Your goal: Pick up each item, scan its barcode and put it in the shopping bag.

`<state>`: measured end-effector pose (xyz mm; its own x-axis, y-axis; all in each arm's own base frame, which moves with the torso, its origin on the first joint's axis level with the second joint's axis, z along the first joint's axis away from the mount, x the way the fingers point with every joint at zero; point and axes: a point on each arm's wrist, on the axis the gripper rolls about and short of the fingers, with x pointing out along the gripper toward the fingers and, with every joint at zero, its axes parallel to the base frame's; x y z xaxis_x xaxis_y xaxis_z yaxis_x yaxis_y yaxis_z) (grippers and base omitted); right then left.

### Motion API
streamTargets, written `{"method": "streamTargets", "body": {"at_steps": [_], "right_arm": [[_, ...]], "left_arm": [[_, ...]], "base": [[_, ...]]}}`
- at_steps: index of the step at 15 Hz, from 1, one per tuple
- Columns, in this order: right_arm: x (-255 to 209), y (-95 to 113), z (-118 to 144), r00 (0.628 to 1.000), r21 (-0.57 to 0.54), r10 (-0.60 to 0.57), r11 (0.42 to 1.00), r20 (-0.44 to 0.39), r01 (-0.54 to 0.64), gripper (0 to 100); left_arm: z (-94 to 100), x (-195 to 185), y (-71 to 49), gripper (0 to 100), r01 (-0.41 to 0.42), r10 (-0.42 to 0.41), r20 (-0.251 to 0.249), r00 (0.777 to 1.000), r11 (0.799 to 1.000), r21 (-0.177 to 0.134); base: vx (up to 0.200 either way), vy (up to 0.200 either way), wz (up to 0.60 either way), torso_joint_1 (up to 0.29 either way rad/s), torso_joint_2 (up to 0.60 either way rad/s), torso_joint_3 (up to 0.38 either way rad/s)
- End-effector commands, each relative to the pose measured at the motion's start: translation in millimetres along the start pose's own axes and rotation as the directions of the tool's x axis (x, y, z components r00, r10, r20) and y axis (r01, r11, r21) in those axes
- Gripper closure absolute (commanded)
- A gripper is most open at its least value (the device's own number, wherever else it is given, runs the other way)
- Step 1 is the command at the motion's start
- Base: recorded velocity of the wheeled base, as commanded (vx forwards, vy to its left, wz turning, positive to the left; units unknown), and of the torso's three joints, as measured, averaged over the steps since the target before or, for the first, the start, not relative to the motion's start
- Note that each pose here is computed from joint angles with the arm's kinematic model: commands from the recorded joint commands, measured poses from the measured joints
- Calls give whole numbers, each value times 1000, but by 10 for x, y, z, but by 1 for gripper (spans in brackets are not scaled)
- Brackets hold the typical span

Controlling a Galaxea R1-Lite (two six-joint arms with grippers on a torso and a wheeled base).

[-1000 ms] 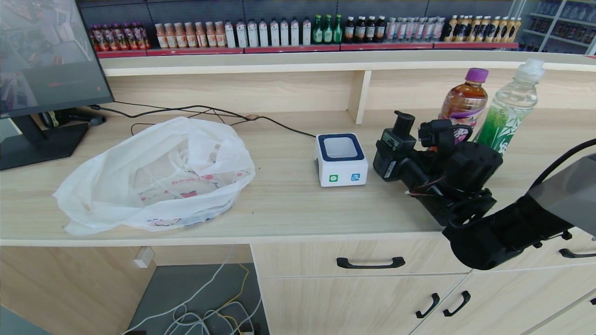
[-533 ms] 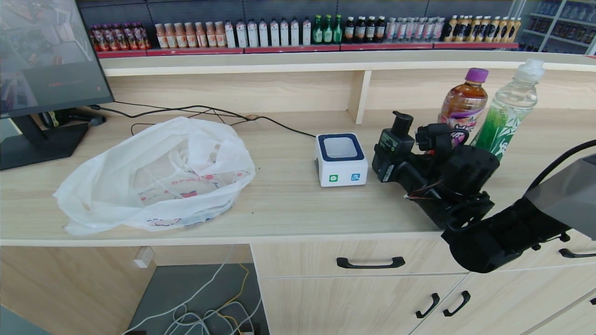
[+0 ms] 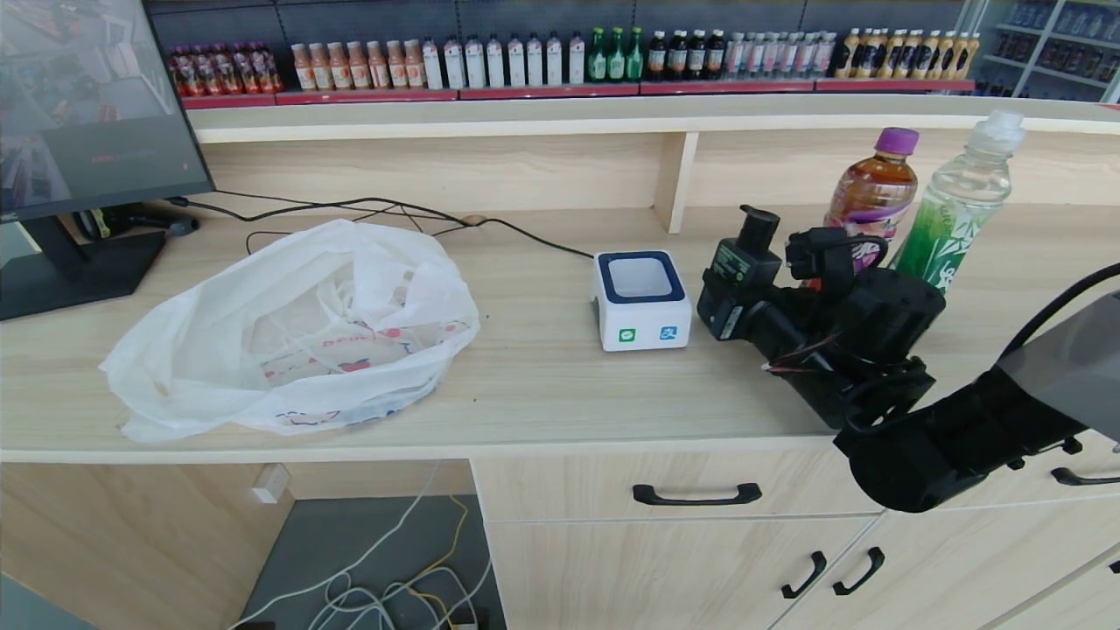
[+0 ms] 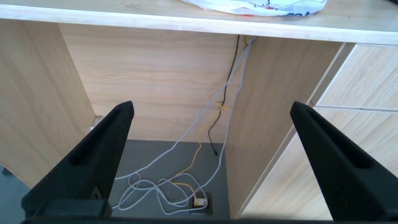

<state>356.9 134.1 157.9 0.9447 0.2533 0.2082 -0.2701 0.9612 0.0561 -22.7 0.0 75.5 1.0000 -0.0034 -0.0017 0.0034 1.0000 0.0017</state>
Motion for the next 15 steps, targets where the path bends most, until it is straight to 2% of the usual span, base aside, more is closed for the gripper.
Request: {"method": "streamTargets", "body": {"at_steps": [1, 4, 7, 9, 12, 15], "right_arm": [[-138, 56, 269, 998, 51, 21, 998, 55, -24, 100], [-366, 296, 613, 982, 119, 96, 986, 161, -115, 100], [-564, 452, 886, 954, 130, 158, 972, 255, -196, 100], [-762, 590, 1034, 910, 113, 298, 933, 288, -342, 100], [-1266, 741, 1108, 874, 66, 405, 898, 267, -436, 100], [-1721, 794, 1066, 842, 27, 494, 859, 217, -511, 100]], "left_arm": [[0, 0, 0, 0, 0, 0, 0, 1000, 1000, 0], [0, 0, 0, 0, 0, 0, 0, 1000, 1000, 0], [0, 0, 0, 0, 0, 0, 0, 1000, 1000, 0], [0, 0, 0, 0, 0, 0, 0, 1000, 1000, 0], [0, 0, 0, 0, 0, 0, 0, 1000, 1000, 0], [0, 0, 0, 0, 0, 0, 0, 1000, 1000, 0]], "base": [[0, 0, 0, 0, 0, 0], [0, 0, 0, 0, 0, 0], [0, 0, 0, 0, 0, 0], [0, 0, 0, 0, 0, 0], [0, 0, 0, 0, 0, 0], [0, 0, 0, 0, 0, 0]]}}
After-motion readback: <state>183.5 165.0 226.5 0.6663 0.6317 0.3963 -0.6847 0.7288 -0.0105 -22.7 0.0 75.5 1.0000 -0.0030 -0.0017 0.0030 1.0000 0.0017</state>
